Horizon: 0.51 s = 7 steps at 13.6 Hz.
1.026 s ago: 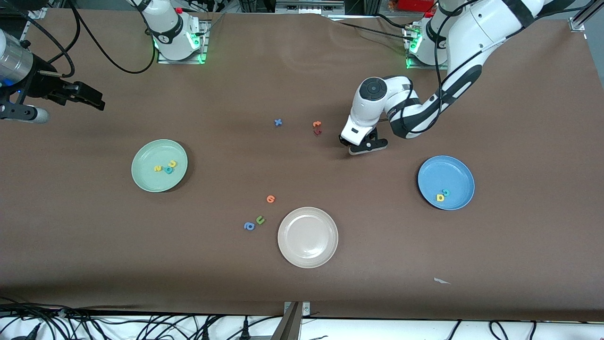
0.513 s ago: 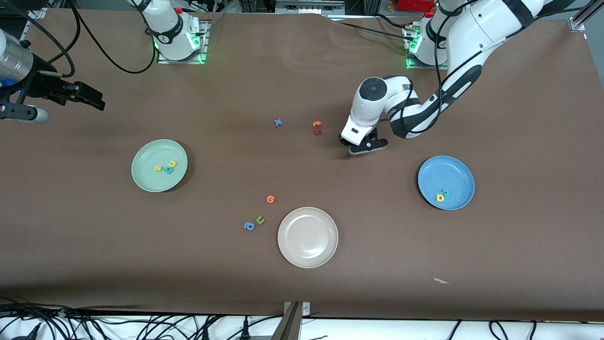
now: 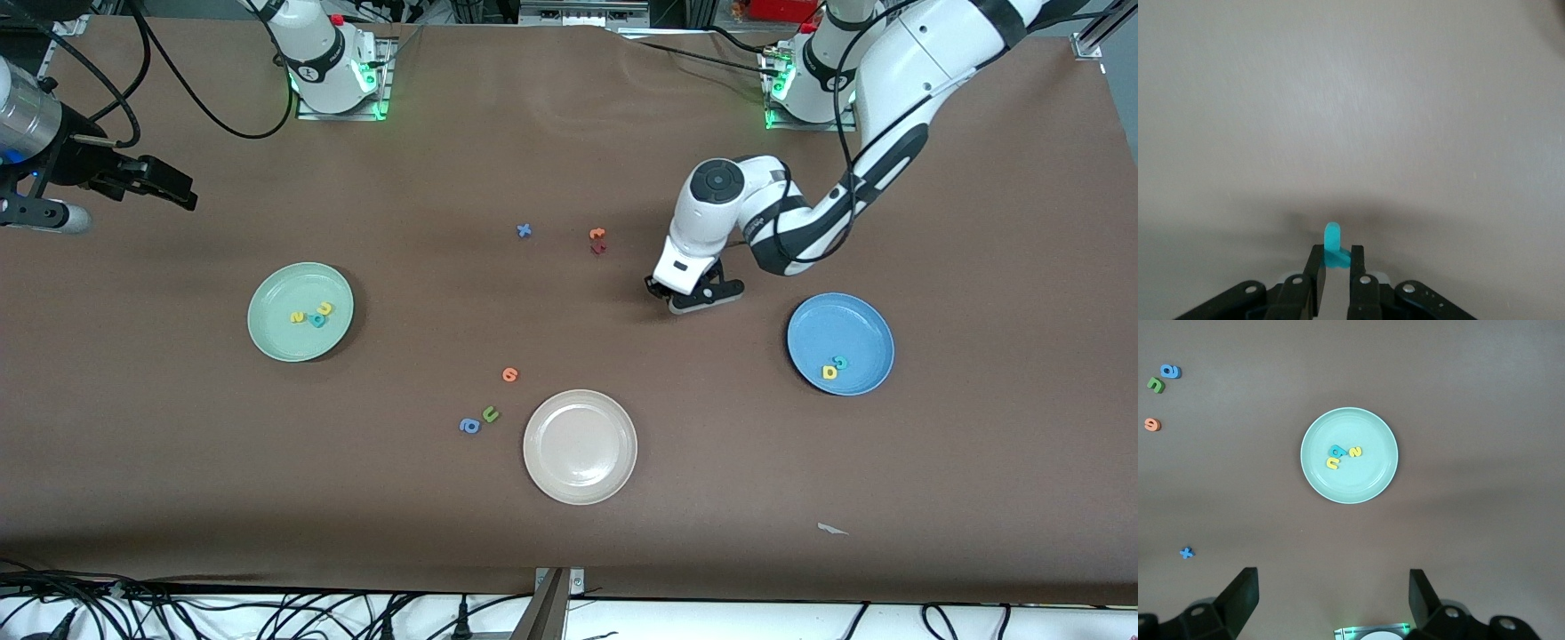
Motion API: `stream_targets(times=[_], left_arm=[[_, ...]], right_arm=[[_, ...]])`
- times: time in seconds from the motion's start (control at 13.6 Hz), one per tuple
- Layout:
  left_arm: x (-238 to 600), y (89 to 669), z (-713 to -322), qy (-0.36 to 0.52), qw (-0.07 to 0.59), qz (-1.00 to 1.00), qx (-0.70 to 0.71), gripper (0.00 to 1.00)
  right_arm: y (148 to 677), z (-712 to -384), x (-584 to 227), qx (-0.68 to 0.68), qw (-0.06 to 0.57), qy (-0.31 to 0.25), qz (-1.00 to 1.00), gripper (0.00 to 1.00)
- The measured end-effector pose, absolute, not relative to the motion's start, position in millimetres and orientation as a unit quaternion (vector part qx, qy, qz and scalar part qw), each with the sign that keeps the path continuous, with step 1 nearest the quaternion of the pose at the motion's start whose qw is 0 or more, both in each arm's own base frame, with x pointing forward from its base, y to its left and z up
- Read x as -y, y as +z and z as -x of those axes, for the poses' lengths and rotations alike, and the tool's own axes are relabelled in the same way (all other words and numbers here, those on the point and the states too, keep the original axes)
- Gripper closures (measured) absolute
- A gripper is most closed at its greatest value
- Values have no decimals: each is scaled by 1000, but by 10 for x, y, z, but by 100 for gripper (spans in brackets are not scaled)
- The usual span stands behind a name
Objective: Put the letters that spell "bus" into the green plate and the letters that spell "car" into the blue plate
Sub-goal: 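Lift the teal L and carry it toward the blue plate with the left gripper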
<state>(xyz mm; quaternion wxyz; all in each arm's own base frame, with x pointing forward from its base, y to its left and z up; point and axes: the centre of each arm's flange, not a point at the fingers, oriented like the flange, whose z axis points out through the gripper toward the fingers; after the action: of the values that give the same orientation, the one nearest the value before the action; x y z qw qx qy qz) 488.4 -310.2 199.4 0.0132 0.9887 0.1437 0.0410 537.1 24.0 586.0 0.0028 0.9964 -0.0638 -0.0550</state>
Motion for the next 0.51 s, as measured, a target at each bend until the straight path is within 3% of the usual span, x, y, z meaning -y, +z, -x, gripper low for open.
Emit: stream_targets(times=[0.51], left_arm=[[1950, 2145, -5639, 37, -36, -997, -60, 81]], right_arm=[[5859, -5371, -241, 64, 3, -55, -996, 0]])
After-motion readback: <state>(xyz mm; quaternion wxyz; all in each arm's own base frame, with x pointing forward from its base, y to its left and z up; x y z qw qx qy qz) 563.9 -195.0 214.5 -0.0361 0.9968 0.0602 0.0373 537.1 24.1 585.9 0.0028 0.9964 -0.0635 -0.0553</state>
